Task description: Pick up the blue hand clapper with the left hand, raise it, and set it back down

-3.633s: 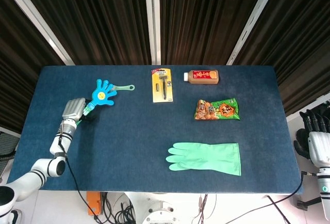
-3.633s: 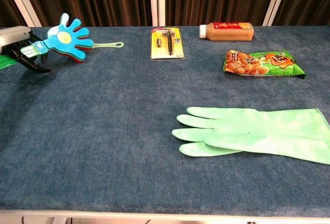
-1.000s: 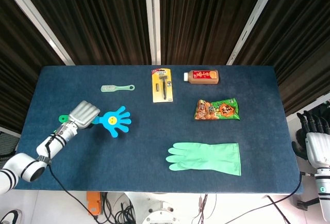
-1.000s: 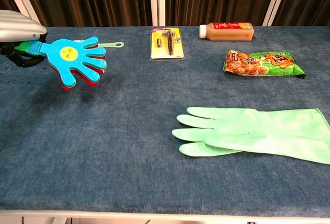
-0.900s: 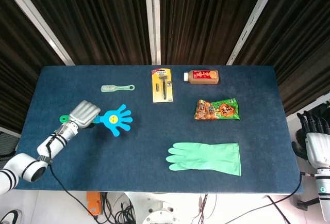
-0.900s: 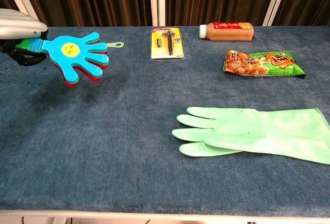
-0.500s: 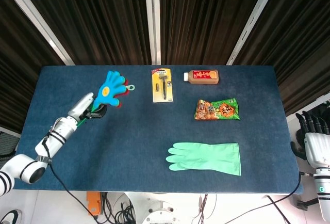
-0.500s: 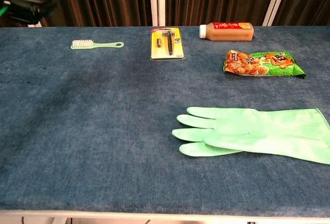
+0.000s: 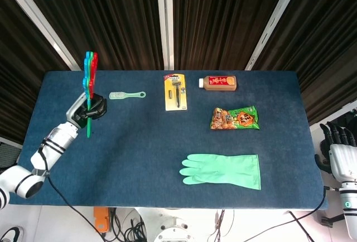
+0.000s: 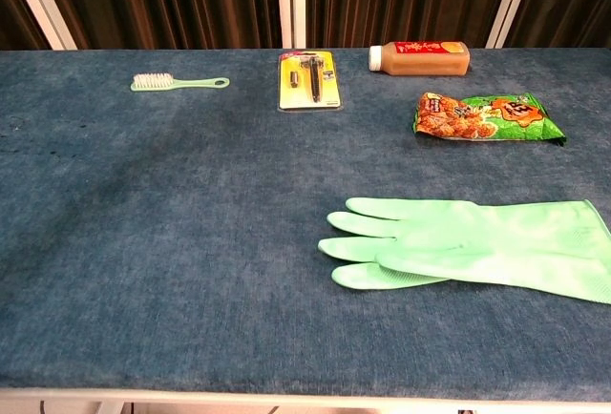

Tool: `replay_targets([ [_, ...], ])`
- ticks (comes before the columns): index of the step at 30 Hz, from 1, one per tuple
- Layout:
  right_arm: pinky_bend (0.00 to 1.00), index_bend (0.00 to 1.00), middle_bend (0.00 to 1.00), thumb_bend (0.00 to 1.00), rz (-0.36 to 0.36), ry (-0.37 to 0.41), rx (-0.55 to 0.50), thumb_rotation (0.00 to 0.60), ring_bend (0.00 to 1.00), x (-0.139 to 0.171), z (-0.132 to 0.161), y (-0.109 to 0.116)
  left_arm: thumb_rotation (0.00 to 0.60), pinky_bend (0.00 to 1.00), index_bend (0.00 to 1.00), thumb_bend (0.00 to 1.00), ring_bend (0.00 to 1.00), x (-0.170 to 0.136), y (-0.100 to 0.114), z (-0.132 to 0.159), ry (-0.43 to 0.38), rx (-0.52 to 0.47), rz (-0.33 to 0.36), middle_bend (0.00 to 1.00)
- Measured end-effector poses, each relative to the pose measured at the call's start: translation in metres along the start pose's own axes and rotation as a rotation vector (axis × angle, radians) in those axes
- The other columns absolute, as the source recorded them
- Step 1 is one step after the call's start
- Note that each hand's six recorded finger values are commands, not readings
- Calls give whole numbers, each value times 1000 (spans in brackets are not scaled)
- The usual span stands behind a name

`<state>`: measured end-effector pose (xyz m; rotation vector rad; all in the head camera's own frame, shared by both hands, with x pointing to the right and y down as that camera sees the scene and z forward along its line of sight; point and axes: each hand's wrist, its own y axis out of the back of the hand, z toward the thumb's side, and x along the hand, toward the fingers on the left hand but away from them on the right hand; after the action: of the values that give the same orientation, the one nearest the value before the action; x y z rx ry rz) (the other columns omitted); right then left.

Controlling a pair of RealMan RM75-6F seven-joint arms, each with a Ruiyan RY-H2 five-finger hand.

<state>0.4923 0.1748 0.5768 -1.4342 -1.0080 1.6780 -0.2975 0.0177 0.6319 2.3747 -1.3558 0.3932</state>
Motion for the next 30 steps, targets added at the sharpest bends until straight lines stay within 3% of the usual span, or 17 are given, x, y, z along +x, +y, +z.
replay_targets([
  [3, 0, 0, 30, 293, 10, -3, 2, 600, 0, 0, 1, -2, 600, 1000, 1000, 805, 1000, 0, -2, -10, 49, 217, -35, 1000],
  [10, 0, 0, 30, 294, 17, -16, 0, 600, 0, 0, -3, -2, 600, 1000, 1000, 804, 1000, -4, 0, -50, 205, 945, -154, 1000],
  [13, 0, 0, 30, 294, 22, -22, 0, 600, 0, 1, -5, -3, 600, 1000, 1000, 804, 1000, -6, 3, -68, 274, 1214, -218, 1000],
  [16, 0, 0, 31, 294, 20, -21, -2, 600, 0, 1, -5, -2, 600, 1000, 1000, 804, 1000, -10, 8, -84, 351, 1399, -280, 1000],
  [19, 0, 0, 31, 294, 21, -21, -3, 600, 0, 1, -6, -3, 600, 1000, 1000, 804, 1000, -15, 12, -97, 433, 1483, -327, 1000],
  [22, 0, 0, 32, 294, 22, -19, -4, 600, 0, 1, -5, -3, 600, 1000, 1000, 804, 1000, -17, 13, -103, 487, 1461, -330, 1000],
  [27, 0, 0, 32, 295, 19, -16, -6, 600, 0, 1, -5, -3, 600, 1000, 1000, 804, 1000, -14, 6, -96, 466, 1306, -247, 1000],
  [30, 0, 0, 32, 295, 16, -16, -8, 600, 0, 1, -5, -2, 600, 1000, 1000, 804, 1000, -8, 1, -83, 395, 1131, -145, 1000],
])
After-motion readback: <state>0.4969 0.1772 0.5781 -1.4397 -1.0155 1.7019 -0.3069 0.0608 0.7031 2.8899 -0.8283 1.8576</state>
